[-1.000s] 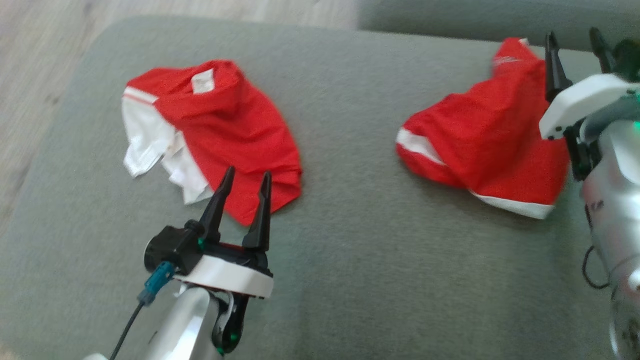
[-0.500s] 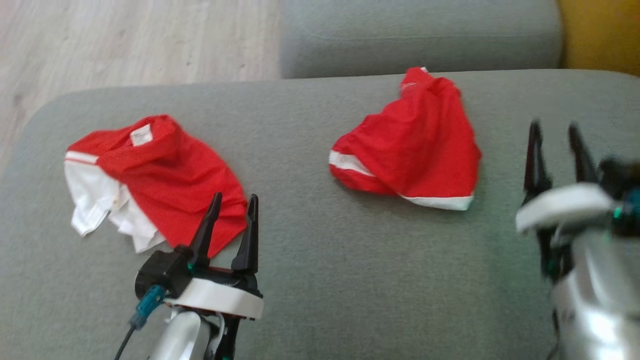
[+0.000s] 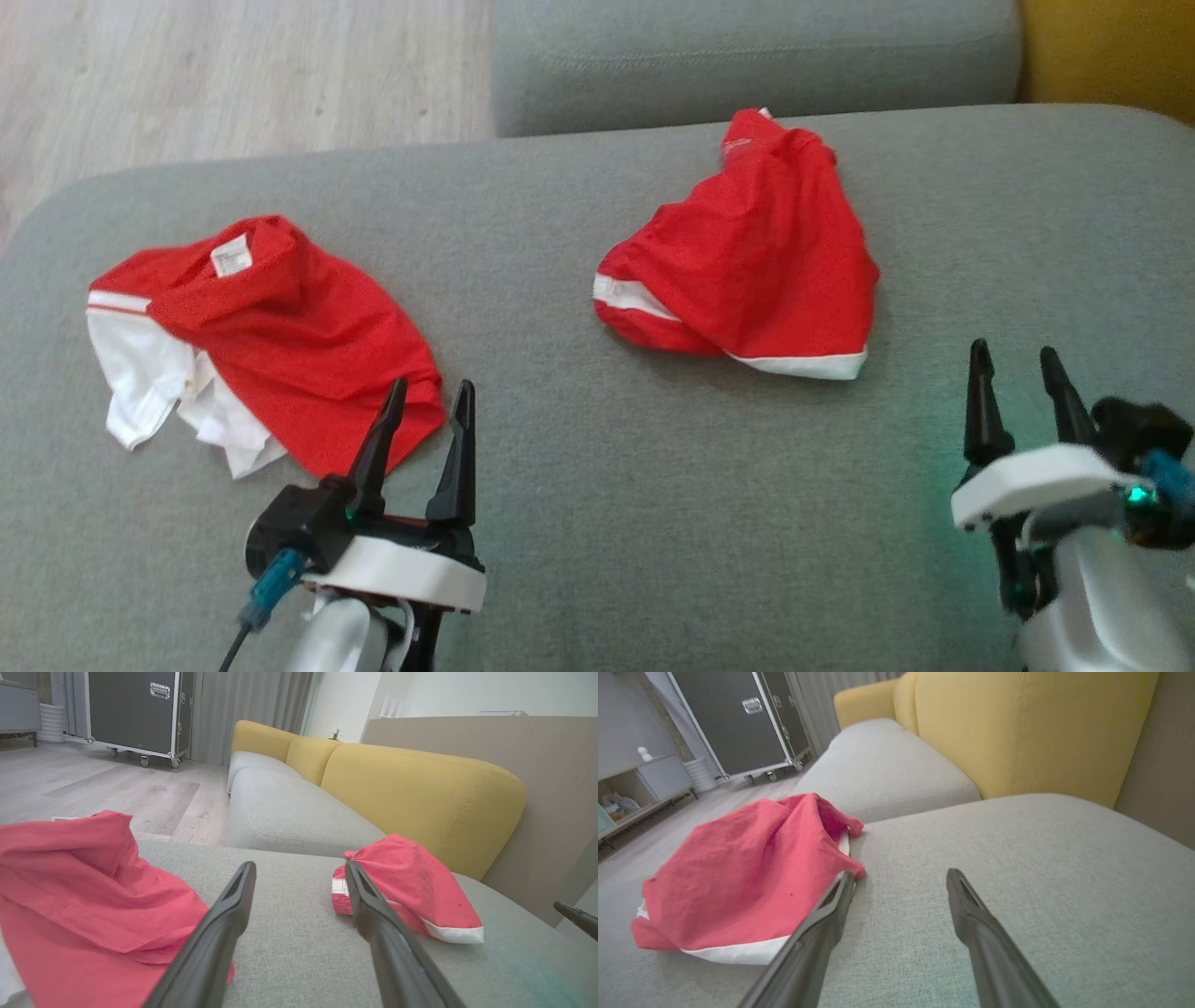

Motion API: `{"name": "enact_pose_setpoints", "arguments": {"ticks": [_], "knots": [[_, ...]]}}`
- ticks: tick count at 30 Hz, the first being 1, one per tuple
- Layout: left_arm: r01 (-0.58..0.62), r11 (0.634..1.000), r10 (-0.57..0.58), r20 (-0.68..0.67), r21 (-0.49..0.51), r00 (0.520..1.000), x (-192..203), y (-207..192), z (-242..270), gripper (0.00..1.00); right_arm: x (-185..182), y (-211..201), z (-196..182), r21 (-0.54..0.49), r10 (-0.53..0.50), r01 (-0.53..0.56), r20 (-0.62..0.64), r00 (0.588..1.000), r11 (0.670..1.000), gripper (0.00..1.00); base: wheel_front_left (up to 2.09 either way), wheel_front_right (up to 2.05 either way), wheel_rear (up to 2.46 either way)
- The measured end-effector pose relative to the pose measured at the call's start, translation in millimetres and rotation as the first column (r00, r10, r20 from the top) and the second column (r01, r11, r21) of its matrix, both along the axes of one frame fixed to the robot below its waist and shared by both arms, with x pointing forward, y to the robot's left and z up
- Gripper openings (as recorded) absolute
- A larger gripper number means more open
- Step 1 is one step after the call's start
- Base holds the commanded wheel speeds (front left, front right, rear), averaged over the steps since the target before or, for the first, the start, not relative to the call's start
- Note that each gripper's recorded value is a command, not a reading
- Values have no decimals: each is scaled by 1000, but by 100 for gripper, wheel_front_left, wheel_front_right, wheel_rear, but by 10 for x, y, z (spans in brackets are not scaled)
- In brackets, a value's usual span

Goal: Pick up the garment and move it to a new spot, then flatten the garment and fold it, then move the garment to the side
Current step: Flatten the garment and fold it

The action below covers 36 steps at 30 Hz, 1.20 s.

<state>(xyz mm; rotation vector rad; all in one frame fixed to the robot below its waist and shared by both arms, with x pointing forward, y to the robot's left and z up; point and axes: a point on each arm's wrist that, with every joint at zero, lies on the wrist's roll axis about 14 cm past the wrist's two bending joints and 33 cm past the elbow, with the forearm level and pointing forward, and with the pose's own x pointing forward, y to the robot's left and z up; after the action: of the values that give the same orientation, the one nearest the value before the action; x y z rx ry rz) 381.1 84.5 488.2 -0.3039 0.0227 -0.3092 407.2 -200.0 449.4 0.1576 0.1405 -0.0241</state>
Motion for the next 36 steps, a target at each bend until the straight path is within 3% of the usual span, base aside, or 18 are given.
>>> {"name": "enact_pose_setpoints", "arguments": {"ticks": [7, 19, 33, 34, 35, 36], "knots": [[-30, 1000, 30, -24, 9, 999, 58, 112, -88, 100, 331, 84, -265, -30, 31, -36, -158, 987, 999, 100, 0, 0, 0], [-114, 993, 116, -71, 35, 991, 104, 421, -254, 100, 729, 274, -752, -96, 106, -149, -356, 928, 984, 100, 0, 0, 0], [-130, 991, 133, -82, 46, 988, 128, 490, -293, 100, 917, 515, -848, -117, 172, -231, -378, 910, 966, 100, 0, 0, 0], [-129, 991, 132, -81, 46, 988, 132, 489, -290, 100, 923, 516, -852, -119, 174, -235, -383, 907, 965, 74, 0, 0, 0], [-129, 991, 132, -79, 47, 988, 137, 489, -286, 100, 929, 514, -853, -130, 178, -244, -386, 905, 961, 18, 0, 0, 0], [-129, 991, 132, -79, 47, 988, 137, 489, -286, 100, 929, 514, -853, -130, 178, -244, -386, 905, 961, 0, 0, 0, 0]]}}
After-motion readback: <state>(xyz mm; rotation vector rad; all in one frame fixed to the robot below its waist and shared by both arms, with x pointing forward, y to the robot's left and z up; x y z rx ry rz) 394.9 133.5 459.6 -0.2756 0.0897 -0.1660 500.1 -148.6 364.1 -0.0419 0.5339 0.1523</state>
